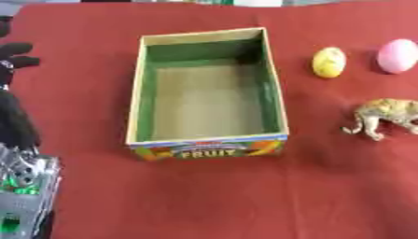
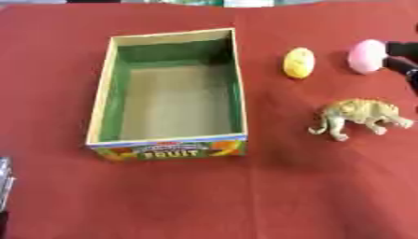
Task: Pick up objects on the table and place them in the box.
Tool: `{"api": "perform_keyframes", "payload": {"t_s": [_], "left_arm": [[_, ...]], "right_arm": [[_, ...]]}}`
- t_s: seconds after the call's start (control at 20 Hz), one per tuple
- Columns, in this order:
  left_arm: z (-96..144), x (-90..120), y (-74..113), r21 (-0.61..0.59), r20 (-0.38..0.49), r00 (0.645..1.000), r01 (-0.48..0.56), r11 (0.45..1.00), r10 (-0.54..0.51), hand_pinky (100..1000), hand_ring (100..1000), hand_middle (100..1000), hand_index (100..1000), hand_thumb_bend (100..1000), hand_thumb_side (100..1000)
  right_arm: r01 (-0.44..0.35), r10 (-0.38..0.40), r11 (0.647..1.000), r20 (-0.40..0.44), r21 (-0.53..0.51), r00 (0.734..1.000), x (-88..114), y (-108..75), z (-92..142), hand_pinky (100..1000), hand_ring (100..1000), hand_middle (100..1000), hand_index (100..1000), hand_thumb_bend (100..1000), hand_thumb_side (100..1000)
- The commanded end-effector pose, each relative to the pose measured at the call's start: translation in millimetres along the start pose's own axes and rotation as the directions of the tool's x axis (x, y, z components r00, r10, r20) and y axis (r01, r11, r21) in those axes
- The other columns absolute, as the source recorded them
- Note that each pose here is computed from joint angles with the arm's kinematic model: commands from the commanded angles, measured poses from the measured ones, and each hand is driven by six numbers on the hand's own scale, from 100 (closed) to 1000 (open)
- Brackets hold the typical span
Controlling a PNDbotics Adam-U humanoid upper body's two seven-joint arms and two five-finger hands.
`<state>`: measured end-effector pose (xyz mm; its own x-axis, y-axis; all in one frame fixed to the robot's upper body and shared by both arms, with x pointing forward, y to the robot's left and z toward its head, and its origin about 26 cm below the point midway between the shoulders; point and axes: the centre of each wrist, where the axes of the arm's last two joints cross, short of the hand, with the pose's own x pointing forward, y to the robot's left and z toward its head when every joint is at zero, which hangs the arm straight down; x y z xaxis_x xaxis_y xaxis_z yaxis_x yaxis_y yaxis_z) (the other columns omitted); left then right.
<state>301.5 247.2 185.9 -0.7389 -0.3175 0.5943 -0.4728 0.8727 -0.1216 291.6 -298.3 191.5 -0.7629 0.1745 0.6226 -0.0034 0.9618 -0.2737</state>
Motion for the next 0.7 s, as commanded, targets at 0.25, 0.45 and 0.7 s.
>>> {"api": "perform_keyframes", "payload": {"t_s": [0.25, 0.45, 0.7], "left_arm": [[-2.5, 1.4, 9.3, -0.019, 0.016, 0.999, 0.032, 0.999, -0.032, 522, 584, 646, 716, 100, 934], [-0.8, -0.6, 14.2, -0.025, 0.009, 0.998, 0.055, 0.998, -0.054, 523, 585, 649, 721, 100, 931], [1.5, -3.0, 21.2, -0.046, 0.003, 0.996, 0.092, 0.995, -0.092, 521, 585, 653, 729, 100, 926]], "right_arm": [[-0.115, 0.114, 0.992, 0.035, 0.046, 0.993, 9.2, -20.7, -0.3, 836, 859, 696, 911, 100, 1000], [-0.195, 0.191, 0.978, 0.046, 0.081, 0.980, 12.0, -31.1, 1.4, 835, 860, 707, 908, 100, 1000], [-0.308, 0.302, 0.941, 0.059, 0.138, 0.951, 15.8, -42.3, 2.8, 834, 864, 725, 907, 100, 1000]]}}
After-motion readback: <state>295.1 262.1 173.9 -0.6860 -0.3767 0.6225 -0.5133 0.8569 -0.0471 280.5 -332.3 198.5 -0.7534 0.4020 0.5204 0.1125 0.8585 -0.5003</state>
